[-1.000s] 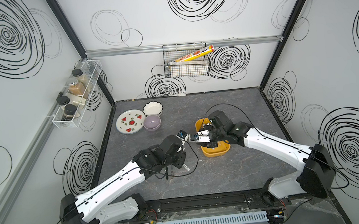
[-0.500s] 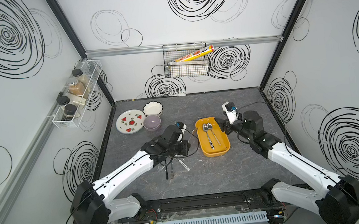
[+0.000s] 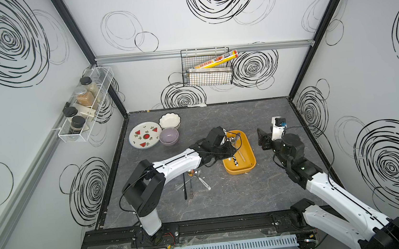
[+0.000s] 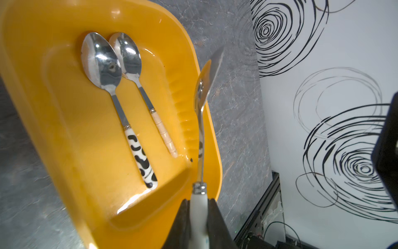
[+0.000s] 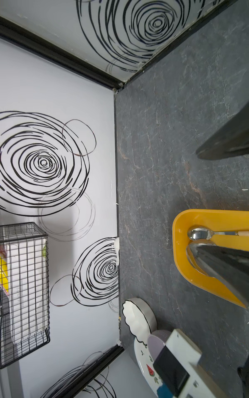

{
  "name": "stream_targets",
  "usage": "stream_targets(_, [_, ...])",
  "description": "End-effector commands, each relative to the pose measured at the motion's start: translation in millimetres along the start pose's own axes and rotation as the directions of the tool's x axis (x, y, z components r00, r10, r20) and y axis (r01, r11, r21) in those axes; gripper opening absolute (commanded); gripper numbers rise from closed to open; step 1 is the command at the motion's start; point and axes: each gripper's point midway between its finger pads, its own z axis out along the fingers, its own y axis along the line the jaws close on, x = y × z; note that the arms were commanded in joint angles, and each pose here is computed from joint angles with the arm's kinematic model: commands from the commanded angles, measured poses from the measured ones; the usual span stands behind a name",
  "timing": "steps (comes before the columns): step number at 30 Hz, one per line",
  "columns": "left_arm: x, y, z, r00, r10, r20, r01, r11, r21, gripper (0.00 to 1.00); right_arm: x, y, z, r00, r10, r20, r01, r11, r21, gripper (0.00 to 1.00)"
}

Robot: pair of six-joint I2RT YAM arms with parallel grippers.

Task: Put the spoon into the storage box
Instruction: Place the spoon in the storage box.

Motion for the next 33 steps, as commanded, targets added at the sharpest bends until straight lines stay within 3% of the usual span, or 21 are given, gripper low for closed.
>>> stream_targets(1, [-20,-20,3,0.996,-0.081,0.037,0.075,0.989,0.126,0.00,-13,-6,-5,0.997,0.044,0.063,-0.046,0.999,0.024,0.67])
stream_targets(8, [-20,-9,24,0.982,-0.188,0.015,0.183,0.969,0.165,0.00,-16,-2,-10,0.996,0.052,0.078,-0.052,0.999,-0.008,0.67])
stream_targets(16, [-17,9,42,0.972,-0.233,0.011,0.230,0.964,0.136,0.00,-16,-1,-12,0.994,0.055,0.090,-0.053,0.998,-0.020,0.67])
stream_targets(29, [-28,27,79,0.961,-0.277,-0.011,0.277,0.957,0.088,0.08,-12,3,-10,0.995,0.056,0.085,-0.053,0.998,-0.046,0.67])
stream_targets(33, [-27,30,84,0.962,-0.273,-0.015,0.273,0.959,0.071,0.15,-12,5,-10,0.994,0.062,0.086,-0.057,0.997,-0.057,0.67])
